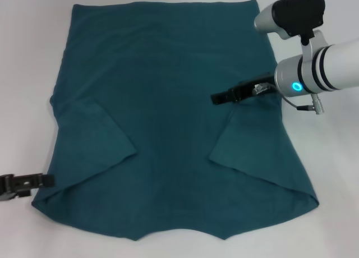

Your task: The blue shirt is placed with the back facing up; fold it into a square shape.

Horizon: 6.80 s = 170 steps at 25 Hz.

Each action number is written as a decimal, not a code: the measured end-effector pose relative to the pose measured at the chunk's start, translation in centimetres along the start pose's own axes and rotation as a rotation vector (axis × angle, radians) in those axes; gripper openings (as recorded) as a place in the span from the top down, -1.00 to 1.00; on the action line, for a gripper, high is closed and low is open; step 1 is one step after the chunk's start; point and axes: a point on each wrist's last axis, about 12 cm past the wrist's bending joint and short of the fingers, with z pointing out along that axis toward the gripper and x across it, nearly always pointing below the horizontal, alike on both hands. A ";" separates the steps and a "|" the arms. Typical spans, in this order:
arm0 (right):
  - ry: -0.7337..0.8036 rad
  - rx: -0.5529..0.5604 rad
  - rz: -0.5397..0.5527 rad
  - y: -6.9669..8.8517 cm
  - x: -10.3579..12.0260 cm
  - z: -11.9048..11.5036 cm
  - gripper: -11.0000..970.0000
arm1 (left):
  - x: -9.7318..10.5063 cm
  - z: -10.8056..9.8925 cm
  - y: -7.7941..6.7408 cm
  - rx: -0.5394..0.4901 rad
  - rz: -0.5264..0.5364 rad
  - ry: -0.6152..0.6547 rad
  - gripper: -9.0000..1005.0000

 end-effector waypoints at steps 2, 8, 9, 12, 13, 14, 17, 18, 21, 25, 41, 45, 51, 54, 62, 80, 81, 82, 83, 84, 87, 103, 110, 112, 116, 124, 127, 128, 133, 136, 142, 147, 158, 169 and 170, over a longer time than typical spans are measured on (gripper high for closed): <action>0.004 0.007 -0.011 0.0 -0.1 0.0 -0.89 | 0.2 -0.3 0.7 -0.037 -0.049 -0.001 -0.72; 0.005 0.018 -0.024 -0.1 -0.2 0.0 -0.92 | 0.6 0.1 1.7 -0.069 -0.116 -0.010 -0.72; 0.004 0.019 -0.023 -0.1 -0.2 0.0 -0.92 | 0.6 0.3 1.8 -0.072 -0.122 -0.009 -0.72; 0.004 0.018 -0.023 -0.1 -0.2 0.0 -0.92 | 0.6 0.8 1.9 -0.079 -0.129 0.001 -0.72; 0.004 0.018 -0.023 -0.1 -0.2 0.0 -0.92 | 0.6 1.0 1.9 -0.082 -0.131 0.004 -0.72; 0.004 0.017 -0.023 -0.1 -0.2 0.0 -0.92 | 0.6 1.1 2.0 -0.083 -0.132 0.007 -0.72; 0.010 0.014 -0.021 0.0 0.0 0.0 -0.92 | 0.5 1.5 2.1 -0.092 -0.138 0.014 -0.72; 0.011 0.014 -0.020 -0.1 0.1 0.0 -0.92 | 0.6 1.6 2.2 -0.097 -0.138 0.017 -0.71; 0.013 0.014 -0.016 -0.1 0.2 0.0 -0.92 | 0.7 1.8 2.4 -0.107 -0.144 0.020 -0.71; 0.015 0.013 -0.015 -0.1 0.3 0.1 -0.92 | 0.6 2.0 2.5 -0.108 -0.148 0.020 -0.71; 0.021 0.007 -0.015 0.2 0.6 0.2 -0.92 | -0.1 3.7 1.6 -0.089 -0.134 0.082 -0.66; 0.023 0.006 -0.014 0.2 0.7 0.2 -0.91 | -0.1 3.7 1.6 -0.090 -0.135 0.083 -0.57; 0.031 0.001 -0.015 0.2 0.8 0.2 -0.91 | -0.5 3.7 1.6 -0.098 -0.128 0.073 -0.42; 0.035 0.000 -0.009 0.2 1.0 0.2 -0.91 | -0.7 3.8 1.5 -0.097 -0.124 0.073 -0.28; 0.042 -0.011 0.004 -0.2 1.3 -0.7 -0.91 | -1.1 4.1 1.1 -0.090 -0.115 0.081 0.41; 0.455 0.086 0.029 -0.4 4.0 -5.6 -0.85 | -1.1 4.2 1.0 -0.084 -0.077 0.081 0.93; 0.474 0.088 0.039 -0.4 4.4 -5.9 -0.85 | -1.2 4.2 1.0 -0.083 -0.074 0.081 0.93; 0.491 0.090 0.047 -0.4 4.7 -6.0 -0.85 | -1.2 4.2 1.0 -0.083 -0.071 0.081 0.93; 0.510 0.091 0.058 -0.5 5.1 -6.2 -0.84 | -1.2 4.2 1.0 -0.083 -0.070 0.081 0.93; 0.527 0.092 0.068 -0.5 5.5 -6.3 -0.84 | -1.1 4.2 1.0 -0.082 -0.068 0.080 0.93; 0.564 0.084 0.093 -0.5 6.6 -6.5 -0.83 | -1.1 4.2 1.0 -0.082 -0.061 0.081 0.93; 0.626 0.066 0.129 -0.2 8.7 -6.6 -0.78 | -1.0 4.3 1.1 -0.079 -0.054 0.077 0.93; 0.628 0.035 0.116 0.6 8.8 -6.2 -0.55 | -1.0 4.3 1.1 -0.081 -0.051 0.074 0.93; 0.624 0.035 0.117 0.6 8.8 -6.2 -0.47 | -1.0 4.3 1.1 -0.080 -0.049 0.075 0.93; 0.623 0.036 0.115 0.6 8.8 -6.2 -0.36 | -1.0 4.4 1.0 -0.079 -0.047 0.076 0.93; 0.600 0.042 0.105 0.6 8.2 -6.1 -0.36 | -1.2 4.4 1.0 -0.083 -0.043 0.073 0.93; 0.591 0.029 0.102 0.8 8.0 -6.1 -0.27 | -1.2 4.4 1.0 -0.083 -0.043 0.073 0.93; 0.591 0.025 0.102 0.8 8.1 -6.0 -0.18 | -1.2 4.4 1.0 -0.082 -0.043 0.073 0.93; 0.601 0.020 0.081 1.0 8.0 -6.0 0.30 | -1.1 4.4 1.0 -0.080 -0.045 0.074 0.93; 0.597 0.015 0.072 1.1 7.8 -5.9 0.48 | -1.1 4.3 1.0 -0.080 -0.048 0.073 0.93; 0.585 -0.006 0.064 1.3 7.5 -5.9 0.73 | -0.8 4.2 1.2 -0.078 -0.054 0.076 0.93; 0.630 -0.049 -0.001 1.5 7.3 -6.5 0.87 | -0.5 4.2 0.9 -0.053 -0.047 0.104 0.93; 0.805 -0.202 -0.188 2.8 7.6 -8.3 0.89 | 1.8 1.0 1.1 -0.041 -0.111 0.320 0.93; 0.946 -0.452 -0.361 6.6 9.9 -8.4 0.89 | 7.0 -0.4 0.5 0.069 -0.241 0.530 0.93; 0.956 -0.456 -0.365 6.7 10.1 -8.4 0.89 | 7.3 -0.5 0.4 0.082 -0.250 0.548 0.93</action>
